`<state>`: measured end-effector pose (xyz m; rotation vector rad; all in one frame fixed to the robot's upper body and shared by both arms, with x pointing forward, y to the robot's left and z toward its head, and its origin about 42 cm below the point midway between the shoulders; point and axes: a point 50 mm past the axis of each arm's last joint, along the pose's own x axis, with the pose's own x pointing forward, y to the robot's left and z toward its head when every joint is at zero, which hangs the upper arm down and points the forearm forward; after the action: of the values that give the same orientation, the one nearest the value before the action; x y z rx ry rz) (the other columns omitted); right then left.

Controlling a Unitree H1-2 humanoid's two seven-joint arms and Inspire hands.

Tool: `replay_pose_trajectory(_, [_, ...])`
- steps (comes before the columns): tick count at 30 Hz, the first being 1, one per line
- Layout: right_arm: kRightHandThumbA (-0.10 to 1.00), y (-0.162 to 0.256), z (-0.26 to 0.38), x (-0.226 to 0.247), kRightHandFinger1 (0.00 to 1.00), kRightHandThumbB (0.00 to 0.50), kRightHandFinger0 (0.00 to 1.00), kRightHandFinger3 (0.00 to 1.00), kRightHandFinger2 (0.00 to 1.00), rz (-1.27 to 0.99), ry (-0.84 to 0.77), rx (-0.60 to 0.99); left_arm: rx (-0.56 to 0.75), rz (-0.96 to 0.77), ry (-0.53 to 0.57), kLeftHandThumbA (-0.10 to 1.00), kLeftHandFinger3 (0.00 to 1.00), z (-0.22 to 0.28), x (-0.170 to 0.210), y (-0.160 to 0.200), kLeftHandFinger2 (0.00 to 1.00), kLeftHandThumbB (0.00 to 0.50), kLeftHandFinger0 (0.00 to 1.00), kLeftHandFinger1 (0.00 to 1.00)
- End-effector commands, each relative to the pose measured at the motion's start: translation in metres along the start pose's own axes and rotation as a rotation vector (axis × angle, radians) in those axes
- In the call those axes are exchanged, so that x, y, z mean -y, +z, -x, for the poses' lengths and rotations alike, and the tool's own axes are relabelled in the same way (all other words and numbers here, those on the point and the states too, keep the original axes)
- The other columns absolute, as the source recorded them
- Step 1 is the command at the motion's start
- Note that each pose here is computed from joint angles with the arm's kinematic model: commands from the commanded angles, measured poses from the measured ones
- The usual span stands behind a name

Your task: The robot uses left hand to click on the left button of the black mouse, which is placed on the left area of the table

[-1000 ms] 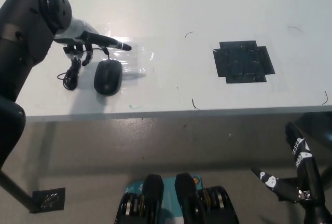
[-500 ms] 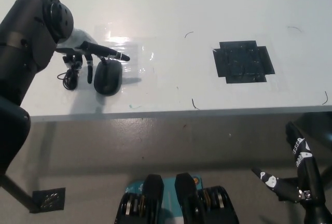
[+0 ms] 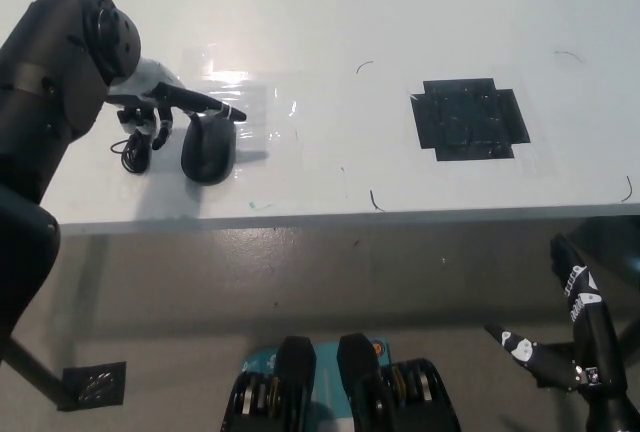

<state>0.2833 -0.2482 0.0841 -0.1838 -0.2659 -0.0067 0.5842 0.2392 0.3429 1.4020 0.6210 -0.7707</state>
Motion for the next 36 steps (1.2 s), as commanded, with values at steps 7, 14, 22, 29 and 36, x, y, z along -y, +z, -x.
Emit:
replay_pose_trajectory(7, [1.00,0.014,-0.008,0.006,1.00,0.099,1.00,1.00,1.00,0.014,-0.012,0.098,0.021,-0.040,0.049,1.00,1.00,0.010,-0.012,0.003,0.28,0.289,0.00,0.01])
replay_pose_trajectory(14, [1.00,0.014,-0.008,0.005,1.00,0.100,1.00,1.00,1.00,0.009,-0.008,0.095,0.025,-0.025,0.038,1.00,0.90,-0.004,0.002,-0.001,0.27,0.315,0.00,0.02])
replay_pose_trajectory(22, [1.00,0.012,-0.006,0.004,1.00,0.078,1.00,1.00,1.00,0.015,-0.012,0.087,0.051,-0.032,0.080,1.00,1.00,0.023,-0.023,0.003,0.54,0.315,0.00,0.16])
replay_pose_trajectory(29, [0.99,0.009,-0.001,0.004,1.00,0.077,1.00,1.00,1.00,0.008,-0.014,0.073,0.183,0.137,0.212,1.00,1.00,0.117,-0.082,-0.002,0.19,0.315,0.00,0.00])
replay_pose_trajectory(36, [1.00,0.008,0.000,0.008,1.00,0.084,1.00,1.00,1.00,0.012,-0.011,0.069,0.425,0.093,0.443,1.00,1.00,0.232,-0.051,-0.008,0.22,0.327,0.00,0.00])
